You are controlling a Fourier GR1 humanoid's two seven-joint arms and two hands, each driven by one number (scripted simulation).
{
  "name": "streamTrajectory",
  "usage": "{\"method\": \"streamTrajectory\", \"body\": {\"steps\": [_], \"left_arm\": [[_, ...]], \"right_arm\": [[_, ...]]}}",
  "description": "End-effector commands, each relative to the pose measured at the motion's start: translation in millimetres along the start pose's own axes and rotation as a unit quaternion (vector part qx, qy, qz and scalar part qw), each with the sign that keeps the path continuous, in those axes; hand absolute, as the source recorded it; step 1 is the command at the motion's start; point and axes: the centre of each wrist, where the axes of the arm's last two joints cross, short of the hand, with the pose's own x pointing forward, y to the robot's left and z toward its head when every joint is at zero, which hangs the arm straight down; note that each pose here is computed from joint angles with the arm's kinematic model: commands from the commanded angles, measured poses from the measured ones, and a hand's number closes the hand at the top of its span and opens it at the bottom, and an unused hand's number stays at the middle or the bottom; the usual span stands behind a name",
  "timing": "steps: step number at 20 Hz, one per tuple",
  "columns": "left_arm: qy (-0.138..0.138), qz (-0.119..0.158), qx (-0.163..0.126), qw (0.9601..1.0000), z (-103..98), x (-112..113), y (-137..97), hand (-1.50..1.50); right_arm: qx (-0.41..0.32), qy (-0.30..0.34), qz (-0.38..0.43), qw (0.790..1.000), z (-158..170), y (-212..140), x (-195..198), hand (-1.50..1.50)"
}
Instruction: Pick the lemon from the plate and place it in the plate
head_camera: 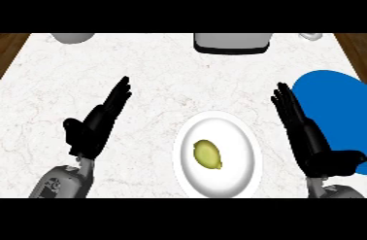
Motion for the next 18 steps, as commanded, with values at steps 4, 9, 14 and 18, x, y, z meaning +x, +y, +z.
{"method": "streamTrajectory", "body": {"steps": [4,9,14,18], "left_arm": [[-0.101,-0.066,-0.047,0.9915,-13,38,0,0.00],[-0.136,-0.087,-0.084,0.9834,-19,50,-1,0.00],[-0.122,-0.091,-0.055,0.9868,-14,38,32,0.00],[-0.118,-0.093,-0.037,0.9880,1,30,49,0.00]], "right_arm": [[0.275,0.105,-0.010,0.956,-27,37,-7,-1.50],[0.421,-0.011,0.258,0.870,-67,35,52,-1.50],[0.450,-0.147,0.396,0.787,-84,68,82,-1.50],[0.473,-0.160,0.416,0.760,-91,115,67,-1.50]]}}
